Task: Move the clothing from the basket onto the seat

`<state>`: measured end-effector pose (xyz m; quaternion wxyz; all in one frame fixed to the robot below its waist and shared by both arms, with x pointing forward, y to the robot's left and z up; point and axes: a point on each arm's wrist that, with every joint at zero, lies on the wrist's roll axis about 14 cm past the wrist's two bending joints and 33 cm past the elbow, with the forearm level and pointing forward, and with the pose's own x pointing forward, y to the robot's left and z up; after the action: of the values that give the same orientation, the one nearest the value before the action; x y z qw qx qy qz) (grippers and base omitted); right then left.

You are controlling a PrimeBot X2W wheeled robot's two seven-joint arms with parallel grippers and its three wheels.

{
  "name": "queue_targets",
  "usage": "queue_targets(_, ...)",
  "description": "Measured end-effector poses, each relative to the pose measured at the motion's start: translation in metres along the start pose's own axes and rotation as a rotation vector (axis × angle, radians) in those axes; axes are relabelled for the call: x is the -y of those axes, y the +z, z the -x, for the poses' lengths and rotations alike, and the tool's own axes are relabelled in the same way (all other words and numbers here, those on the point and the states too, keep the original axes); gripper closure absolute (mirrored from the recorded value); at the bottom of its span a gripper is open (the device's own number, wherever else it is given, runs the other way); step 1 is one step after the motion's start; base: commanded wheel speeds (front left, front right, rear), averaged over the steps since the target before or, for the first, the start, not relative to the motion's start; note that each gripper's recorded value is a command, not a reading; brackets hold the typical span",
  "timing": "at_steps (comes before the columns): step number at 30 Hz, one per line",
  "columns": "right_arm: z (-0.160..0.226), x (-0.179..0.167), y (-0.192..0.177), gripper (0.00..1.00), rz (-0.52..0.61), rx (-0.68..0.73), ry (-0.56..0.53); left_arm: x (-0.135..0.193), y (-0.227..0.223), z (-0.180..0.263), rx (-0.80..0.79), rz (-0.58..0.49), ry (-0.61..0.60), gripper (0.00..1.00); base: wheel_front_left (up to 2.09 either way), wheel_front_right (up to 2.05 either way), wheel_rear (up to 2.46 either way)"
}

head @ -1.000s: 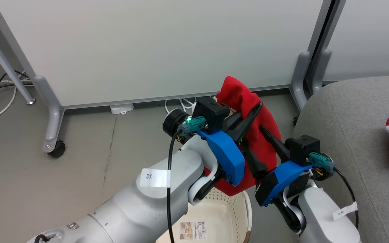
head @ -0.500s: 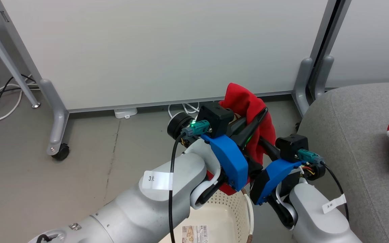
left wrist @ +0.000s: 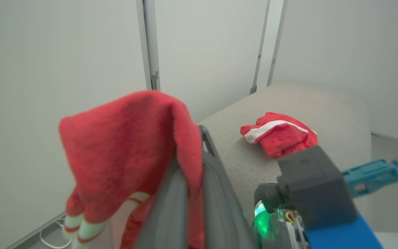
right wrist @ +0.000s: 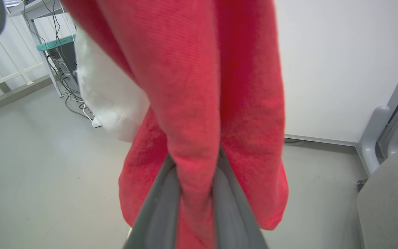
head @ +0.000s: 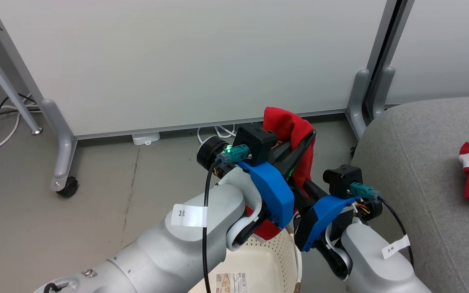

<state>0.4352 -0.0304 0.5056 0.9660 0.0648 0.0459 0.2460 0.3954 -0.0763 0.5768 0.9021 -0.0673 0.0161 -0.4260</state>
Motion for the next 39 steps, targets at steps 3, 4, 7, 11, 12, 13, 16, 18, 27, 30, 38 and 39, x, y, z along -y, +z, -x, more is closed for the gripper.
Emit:
queue_targets(3, 0.001, 0.001, -0.001, 1.0, -0.004, 0.0, -0.003, 0.0, -0.001, -0.001, -0.002, 0.0, -0.001, 1.0, 0.0, 0.0, 0.0)
queue_targets(4, 0.0, 0.002, 0.0, 1.0, -0.006, 0.002, -0.005, 0.0, -0.001, -0.001, -0.003, 0.0, -0.001, 1.0, 0.0, 0.0, 0.0)
queue_targets(7, 0.001, 0.003, 0.0, 1.0, -0.006, 0.0, -0.008, -0.001, -0.002, -0.002, -0.007, -0.001, 0.0, 1.0, 0.0, 0.0, 0.0)
queue_targets(11, 0.002, 0.005, -0.002, 1.0, -0.012, -0.002, -0.014, -0.003, -0.005, -0.002, -0.013, -0.002, 0.005, 1.0, 0.0, 0.0, 0.0)
queue_targets(12, 0.002, 0.005, -0.003, 1.0, -0.012, -0.003, -0.015, -0.003, -0.005, -0.002, -0.015, -0.002, 0.006, 1.0, 0.0, 0.0, 0.0)
queue_targets(13, 0.002, 0.006, -0.003, 1.0, -0.013, -0.003, -0.017, -0.003, -0.005, -0.002, -0.016, -0.002, 0.006, 1.0, 0.0, 0.0, 0.0)
queue_targets(16, 0.003, 0.007, -0.004, 1.0, -0.017, -0.005, -0.022, -0.003, -0.006, -0.003, -0.019, -0.003, 0.005, 1.0, 0.0, 0.0, 0.0)
queue_targets(18, 0.004, 0.009, -0.005, 1.0, -0.018, -0.008, -0.026, -0.004, -0.008, -0.003, -0.022, -0.003, 0.007, 0.53, 0.0, 0.0, 0.0)
queue_targets(27, 0.004, 0.014, -0.002, 1.0, -0.028, 0.003, -0.041, -0.005, -0.013, -0.002, -0.019, 0.008, 0.022, 0.0, 0.0, 0.0, 0.0)
queue_targets(30, 0.004, 0.015, -0.002, 1.0, -0.032, 0.003, -0.046, -0.01, -0.02, 0.003, -0.017, 0.021, 0.047, 0.0, 0.0, 0.0, 0.0)
queue_targets(38, 0.003, 0.022, -0.004, 1.0, -0.043, 0.002, -0.063, -0.029, -0.032, 0.028, 0.025, 0.019, 0.124, 0.0, 0.0, 0.0, 0.0)
queue_targets(39, 0.003, 0.023, -0.004, 1.0, -0.045, 0.002, -0.067, -0.033, -0.035, 0.033, 0.028, 0.018, 0.138, 0.0, 0.0, 0.0, 0.0)
